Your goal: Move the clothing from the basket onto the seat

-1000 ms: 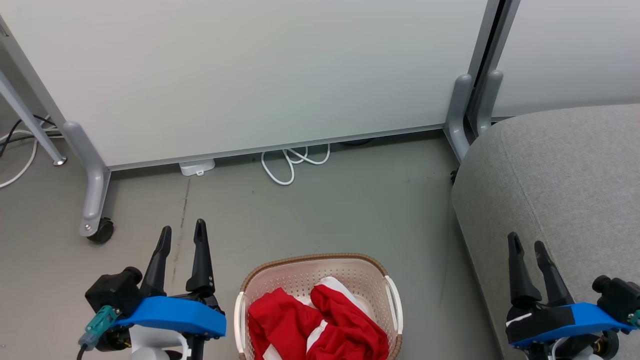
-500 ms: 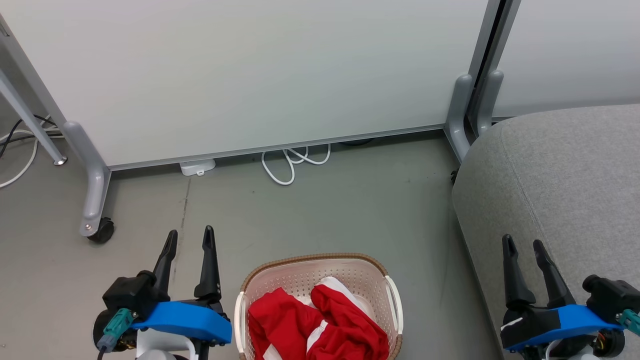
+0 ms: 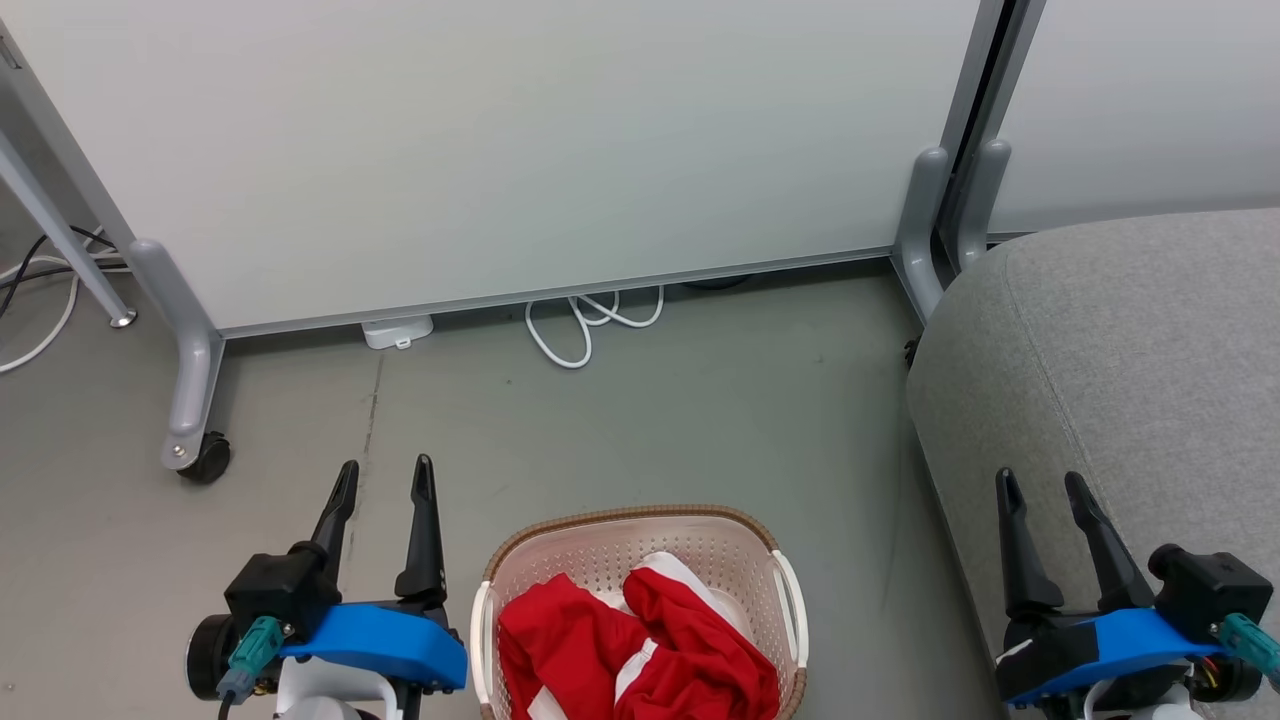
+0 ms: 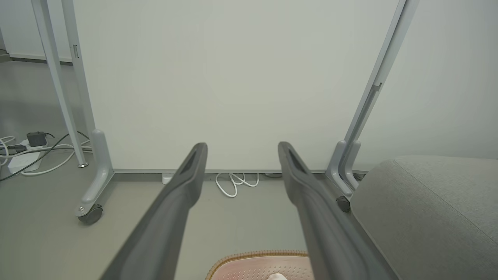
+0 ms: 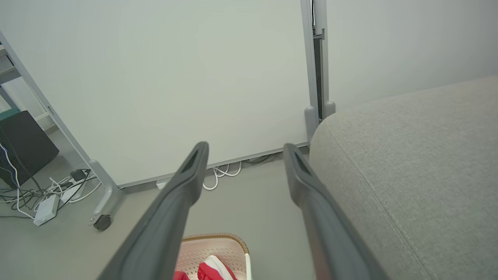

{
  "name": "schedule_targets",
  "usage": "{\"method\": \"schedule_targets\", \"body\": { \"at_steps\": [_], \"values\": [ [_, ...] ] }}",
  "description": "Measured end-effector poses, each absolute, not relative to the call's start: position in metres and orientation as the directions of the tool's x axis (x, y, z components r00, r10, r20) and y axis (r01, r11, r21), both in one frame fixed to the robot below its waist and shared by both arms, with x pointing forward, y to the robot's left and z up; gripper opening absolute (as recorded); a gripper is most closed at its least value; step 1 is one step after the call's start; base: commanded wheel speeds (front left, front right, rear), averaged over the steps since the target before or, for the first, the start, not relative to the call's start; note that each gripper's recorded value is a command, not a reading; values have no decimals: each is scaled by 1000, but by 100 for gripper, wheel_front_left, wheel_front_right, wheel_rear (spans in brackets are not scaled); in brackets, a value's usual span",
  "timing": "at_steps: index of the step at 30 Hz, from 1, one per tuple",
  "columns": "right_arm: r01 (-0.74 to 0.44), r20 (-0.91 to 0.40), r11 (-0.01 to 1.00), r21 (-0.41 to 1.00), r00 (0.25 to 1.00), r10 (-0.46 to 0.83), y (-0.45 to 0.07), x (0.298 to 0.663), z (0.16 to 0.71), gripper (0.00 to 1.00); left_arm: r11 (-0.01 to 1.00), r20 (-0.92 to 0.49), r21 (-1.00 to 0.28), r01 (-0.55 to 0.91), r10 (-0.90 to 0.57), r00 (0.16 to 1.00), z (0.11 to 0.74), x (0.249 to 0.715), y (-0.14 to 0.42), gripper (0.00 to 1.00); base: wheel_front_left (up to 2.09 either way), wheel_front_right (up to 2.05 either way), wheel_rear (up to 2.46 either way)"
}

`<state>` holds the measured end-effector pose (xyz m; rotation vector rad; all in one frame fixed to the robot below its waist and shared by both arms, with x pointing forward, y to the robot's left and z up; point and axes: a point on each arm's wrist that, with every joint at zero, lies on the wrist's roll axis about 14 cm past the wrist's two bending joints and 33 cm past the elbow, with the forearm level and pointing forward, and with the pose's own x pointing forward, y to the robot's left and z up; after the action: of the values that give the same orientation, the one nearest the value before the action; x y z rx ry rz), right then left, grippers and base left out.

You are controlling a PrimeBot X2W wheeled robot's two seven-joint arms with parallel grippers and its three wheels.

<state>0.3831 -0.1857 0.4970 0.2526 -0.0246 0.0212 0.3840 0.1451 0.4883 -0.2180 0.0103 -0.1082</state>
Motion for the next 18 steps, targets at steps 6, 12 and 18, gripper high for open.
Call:
{"method": "schedule_targets", "body": {
  "at_steps": [6,12,18],
  "values": [
    [-39,28,979,201,999,33,-183,383,498,100,975,4,-197,104,-105,994,487,383,146,100,0,0,0],
    [-51,29,986,159,998,47,-180,383,498,100,979,7,-174,106,-107,994,487,382,145,100,0,0,0],
    [-59,33,990,125,998,55,-179,383,499,100,980,8,-162,112,-112,994,485,382,144,100,0,0,0]
  ]
}}
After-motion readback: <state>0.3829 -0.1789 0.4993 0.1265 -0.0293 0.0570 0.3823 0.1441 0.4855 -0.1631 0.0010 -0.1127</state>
